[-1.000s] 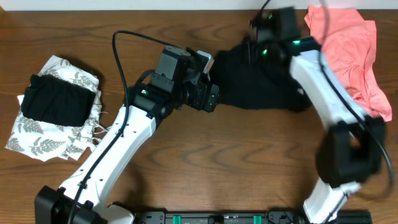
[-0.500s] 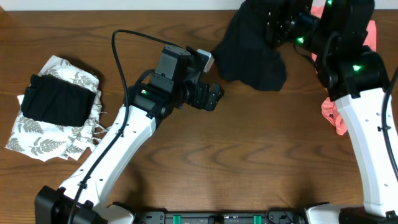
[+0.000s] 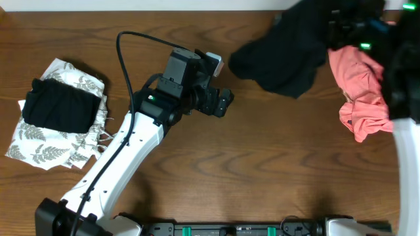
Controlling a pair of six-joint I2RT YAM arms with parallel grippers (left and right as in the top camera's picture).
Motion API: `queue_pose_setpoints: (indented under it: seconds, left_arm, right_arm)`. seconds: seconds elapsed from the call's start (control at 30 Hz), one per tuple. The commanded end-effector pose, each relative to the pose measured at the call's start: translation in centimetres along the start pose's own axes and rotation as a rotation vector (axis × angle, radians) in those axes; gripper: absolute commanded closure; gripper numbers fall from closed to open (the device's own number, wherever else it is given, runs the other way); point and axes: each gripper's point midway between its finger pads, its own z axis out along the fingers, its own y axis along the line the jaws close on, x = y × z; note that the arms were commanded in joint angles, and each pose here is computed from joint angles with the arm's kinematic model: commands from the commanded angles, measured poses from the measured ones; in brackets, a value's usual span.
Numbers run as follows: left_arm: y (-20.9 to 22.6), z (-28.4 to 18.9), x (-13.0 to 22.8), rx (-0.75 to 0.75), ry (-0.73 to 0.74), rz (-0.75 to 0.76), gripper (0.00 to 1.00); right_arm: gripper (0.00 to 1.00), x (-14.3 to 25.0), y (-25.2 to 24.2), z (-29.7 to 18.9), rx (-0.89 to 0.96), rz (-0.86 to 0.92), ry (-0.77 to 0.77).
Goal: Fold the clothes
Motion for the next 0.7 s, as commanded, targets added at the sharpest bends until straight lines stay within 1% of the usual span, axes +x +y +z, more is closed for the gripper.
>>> queue_pose_setpoints:
  seconds: [0.0, 0.07, 0.13, 0.2, 0.27, 0.37, 0.47, 0.57, 0.67]
  left_arm:
    - [-0.2, -1.2, -1.2, -0.013, -0.042, 0.034, 0.07]
    - [-0.2, -1.2, -1.2, -0.013, -0.043, 0.034, 0.07]
    - [-0.2, -1.2, -1.2, -0.013, -0.043, 0.036, 0.06]
    - [-0.1, -1.2, -1.2, -0.022, -0.043, 0.045, 0.07]
    - [0.5, -1.2, -1.3, -0.053, -0.046, 0.044, 0.07]
    - [1.7, -1.7, -1.6, -0.127, -0.063, 0.043, 0.07]
    - [3.0, -3.1, -2.3, -0.196, -0.105, 0.014, 0.06]
    - [3.7, -5.3, -3.1, -0.22, -0.157, -0.004, 0.07]
    - [4.4, -7.6, -3.6, -0.242, -0.201, -0.02, 0.07]
  right_arm:
    - [0.99, -6.9, 0.0, -6.6, 0.083, -0.041, -0.194]
    - [0.99, -8.8, -0.4, -8.6, 0.103, -0.052, -0.246]
    - [0.99, -10.3, 0.0, -10.0, 0.071, -0.075, -0.29]
    - [0.99, -11.2, 0.5, -10.3, 0.02, -0.089, -0.319]
    - [0.99, -11.2, 0.6, -9.6, -0.02, -0.081, -0.318]
    - [0.99, -9.8, 0.9, -7.1, -0.124, -0.044, -0.264]
    - [0.99, -7.3, 1.9, -3.2, -0.282, 0.018, -0.174]
    - [0.99, -4.5, 3.4, 1.1, -0.419, 0.086, -0.079]
    - [0.99, -1.5, 5.4, 5.1, -0.517, 0.142, 0.011]
